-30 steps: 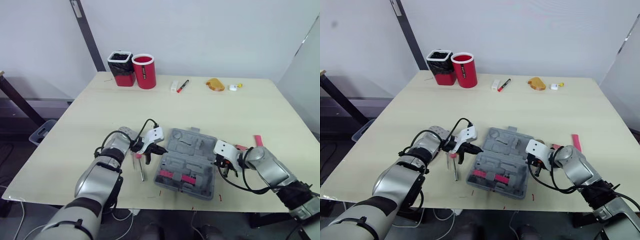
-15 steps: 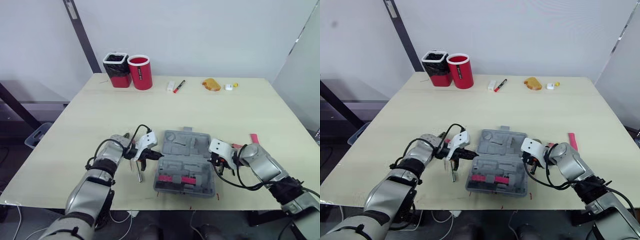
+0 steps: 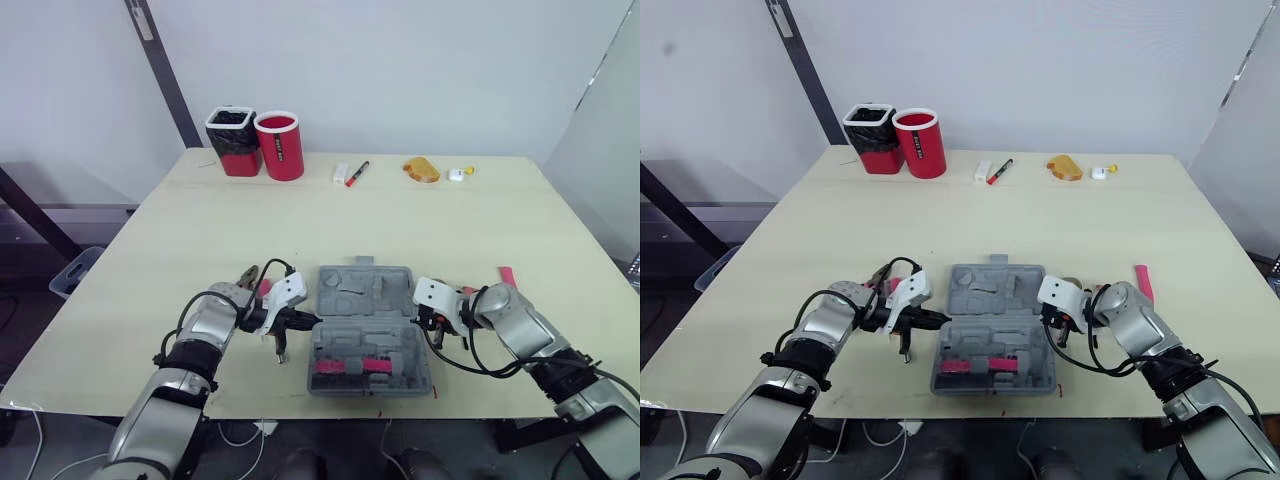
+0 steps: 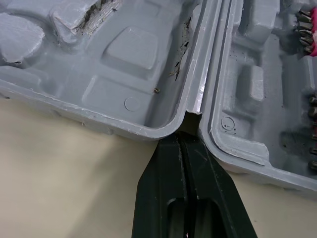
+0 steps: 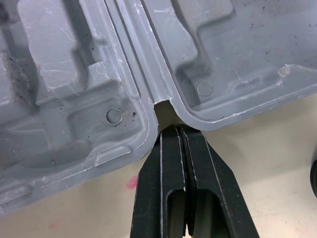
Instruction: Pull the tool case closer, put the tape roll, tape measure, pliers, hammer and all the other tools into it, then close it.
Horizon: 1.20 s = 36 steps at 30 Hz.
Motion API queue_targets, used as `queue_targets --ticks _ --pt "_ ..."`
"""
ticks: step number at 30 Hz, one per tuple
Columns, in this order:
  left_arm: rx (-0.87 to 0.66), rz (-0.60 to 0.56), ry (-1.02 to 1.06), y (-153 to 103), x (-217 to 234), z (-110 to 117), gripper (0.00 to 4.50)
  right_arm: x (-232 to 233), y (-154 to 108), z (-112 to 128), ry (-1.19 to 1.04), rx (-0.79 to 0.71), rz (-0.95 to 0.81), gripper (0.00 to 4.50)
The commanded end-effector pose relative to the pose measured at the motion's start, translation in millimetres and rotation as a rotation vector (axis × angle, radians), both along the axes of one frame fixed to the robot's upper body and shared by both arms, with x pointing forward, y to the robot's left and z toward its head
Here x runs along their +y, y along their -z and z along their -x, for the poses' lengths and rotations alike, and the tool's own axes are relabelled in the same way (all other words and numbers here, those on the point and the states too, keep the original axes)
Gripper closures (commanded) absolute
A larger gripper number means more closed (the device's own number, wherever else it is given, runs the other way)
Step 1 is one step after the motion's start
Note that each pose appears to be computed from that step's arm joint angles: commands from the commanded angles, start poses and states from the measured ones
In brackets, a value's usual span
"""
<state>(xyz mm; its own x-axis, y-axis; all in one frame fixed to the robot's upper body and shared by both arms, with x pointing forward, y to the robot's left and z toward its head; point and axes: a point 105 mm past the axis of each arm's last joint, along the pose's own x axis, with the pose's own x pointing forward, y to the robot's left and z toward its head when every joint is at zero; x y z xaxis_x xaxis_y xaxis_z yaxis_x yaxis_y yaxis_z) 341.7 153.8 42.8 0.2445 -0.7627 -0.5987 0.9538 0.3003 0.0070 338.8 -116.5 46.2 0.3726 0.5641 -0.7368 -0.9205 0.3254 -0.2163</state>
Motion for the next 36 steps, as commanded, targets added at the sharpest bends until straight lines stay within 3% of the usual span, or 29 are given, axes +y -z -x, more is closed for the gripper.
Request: queue_targets --ticks 1,36 --pt "-0.016 0.033 0.046 -6 -14 5 4.47 22 -9 3 -0.087 -0.031 -0.039 4.50" --pt "0.022 0.032 0.047 2 -18 30 4.47 13 -1 25 -0.051 0.020 -0.029 4.50"
